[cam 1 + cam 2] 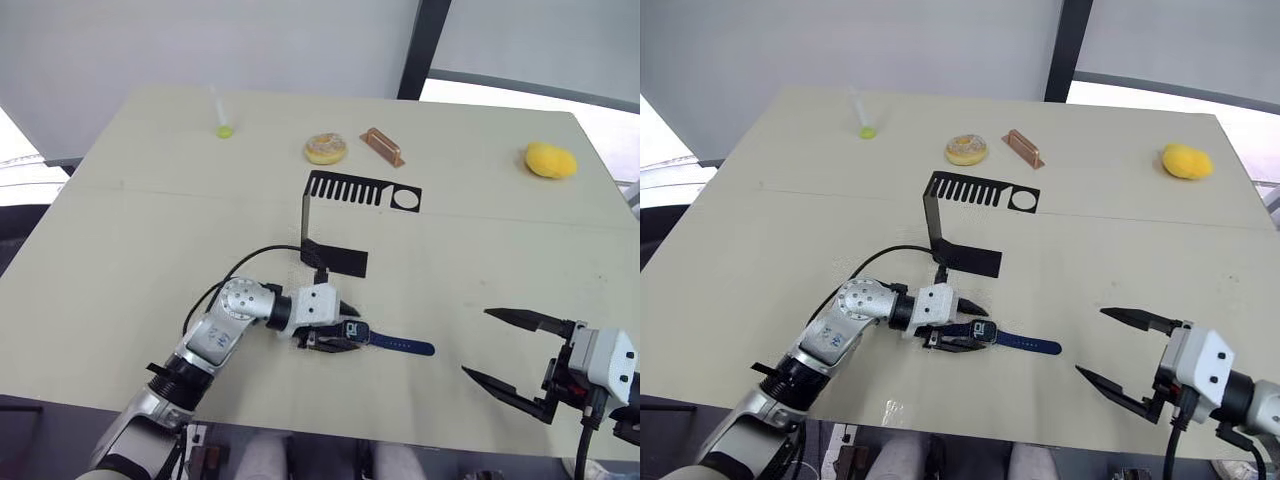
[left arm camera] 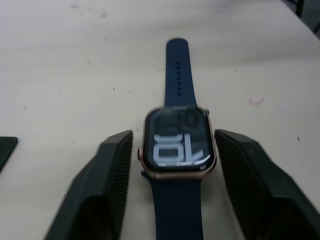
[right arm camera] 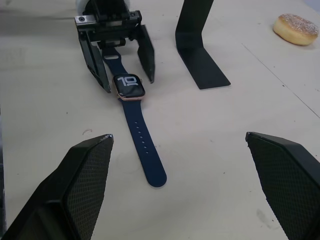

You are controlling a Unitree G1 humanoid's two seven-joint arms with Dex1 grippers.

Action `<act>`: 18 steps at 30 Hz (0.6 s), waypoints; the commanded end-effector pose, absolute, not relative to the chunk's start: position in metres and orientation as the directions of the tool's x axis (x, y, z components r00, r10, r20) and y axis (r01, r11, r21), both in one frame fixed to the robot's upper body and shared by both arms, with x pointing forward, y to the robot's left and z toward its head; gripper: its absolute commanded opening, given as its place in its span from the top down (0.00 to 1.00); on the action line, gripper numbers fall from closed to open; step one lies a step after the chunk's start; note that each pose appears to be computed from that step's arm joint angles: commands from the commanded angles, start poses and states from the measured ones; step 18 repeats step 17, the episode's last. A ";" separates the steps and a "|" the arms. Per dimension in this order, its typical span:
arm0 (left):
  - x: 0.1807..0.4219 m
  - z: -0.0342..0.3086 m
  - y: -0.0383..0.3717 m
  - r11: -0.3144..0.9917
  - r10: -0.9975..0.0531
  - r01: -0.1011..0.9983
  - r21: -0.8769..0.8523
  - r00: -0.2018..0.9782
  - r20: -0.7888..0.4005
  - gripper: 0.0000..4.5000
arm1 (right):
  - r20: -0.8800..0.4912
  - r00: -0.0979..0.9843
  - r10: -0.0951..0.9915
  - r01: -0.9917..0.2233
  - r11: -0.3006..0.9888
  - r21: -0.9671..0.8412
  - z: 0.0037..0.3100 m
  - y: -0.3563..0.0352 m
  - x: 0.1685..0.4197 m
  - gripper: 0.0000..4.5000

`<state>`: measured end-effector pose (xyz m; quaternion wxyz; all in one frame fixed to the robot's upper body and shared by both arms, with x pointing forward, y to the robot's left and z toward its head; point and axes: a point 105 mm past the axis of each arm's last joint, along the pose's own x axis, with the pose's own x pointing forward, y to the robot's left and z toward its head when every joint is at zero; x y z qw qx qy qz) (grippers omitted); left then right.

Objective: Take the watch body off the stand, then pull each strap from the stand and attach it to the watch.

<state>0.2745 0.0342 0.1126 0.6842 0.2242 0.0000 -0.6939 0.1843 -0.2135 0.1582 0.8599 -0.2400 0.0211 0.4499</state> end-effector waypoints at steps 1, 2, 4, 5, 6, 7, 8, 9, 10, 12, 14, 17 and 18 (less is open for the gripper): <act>0.267 0.147 0.074 0.019 -0.979 0.924 0.383 0.095 -0.180 0.01 | -0.269 0.592 0.760 -0.782 0.459 -0.422 0.165 -0.224 0.188 0.00; 0.266 0.148 0.092 0.071 -0.974 0.922 0.382 0.146 -0.172 0.01 | -0.273 0.596 0.755 -0.779 0.460 -0.427 0.167 -0.230 0.190 0.00; 0.261 0.146 0.133 0.160 -0.943 0.904 0.397 0.259 -0.208 0.01 | -0.285 0.608 0.741 -0.771 0.466 -0.434 0.169 -0.242 0.195 0.00; 0.257 0.143 0.154 0.198 -0.916 0.889 0.412 0.317 -0.245 0.01 | -0.299 0.610 0.734 -0.771 0.461 -0.439 0.169 -0.248 0.196 0.00; 0.255 0.140 0.178 0.251 -0.872 0.867 0.430 0.396 -0.288 0.01 | -0.308 0.616 0.726 -0.767 0.462 -0.445 0.170 -0.255 0.197 0.00; 0.251 0.139 0.198 0.296 -0.826 0.842 0.451 0.463 -0.321 0.01 | -0.312 0.623 0.717 -0.762 0.466 -0.450 0.171 -0.262 0.199 0.00; 0.247 0.139 0.218 0.331 -0.781 0.820 0.467 0.516 -0.353 0.01 | -0.313 0.633 0.708 -0.754 0.473 -0.456 0.172 -0.270 0.202 0.00; 0.243 0.140 0.234 0.362 -0.739 0.793 0.489 0.565 -0.368 0.01 | -0.317 0.639 0.700 -0.749 0.475 -0.461 0.172 -0.276 0.204 0.00; 0.239 0.141 0.246 0.390 -0.703 0.770 0.505 0.604 -0.377 0.01 | -0.321 0.646 0.693 -0.744 0.477 -0.467 0.172 -0.281 0.207 0.00; 0.233 0.145 0.263 0.465 -0.651 0.722 0.512 0.671 -0.355 0.01 | -0.321 0.659 0.680 -0.732 0.481 -0.483 0.173 -0.291 0.213 0.00; 0.230 0.149 0.272 0.527 -0.612 0.678 0.512 0.721 -0.325 0.01 | -0.312 0.667 0.676 -0.722 0.483 -0.496 0.174 -0.297 0.219 0.00; 0.225 0.149 0.276 0.547 -0.596 0.659 0.516 0.740 -0.313 0.01 | -0.292 0.665 0.687 -0.717 0.479 -0.507 0.174 -0.298 0.230 0.00; 0.225 0.149 0.276 0.547 -0.596 0.659 0.516 0.740 -0.313 0.01 | -0.292 0.665 0.687 -0.717 0.479 -0.507 0.174 -0.298 0.230 0.00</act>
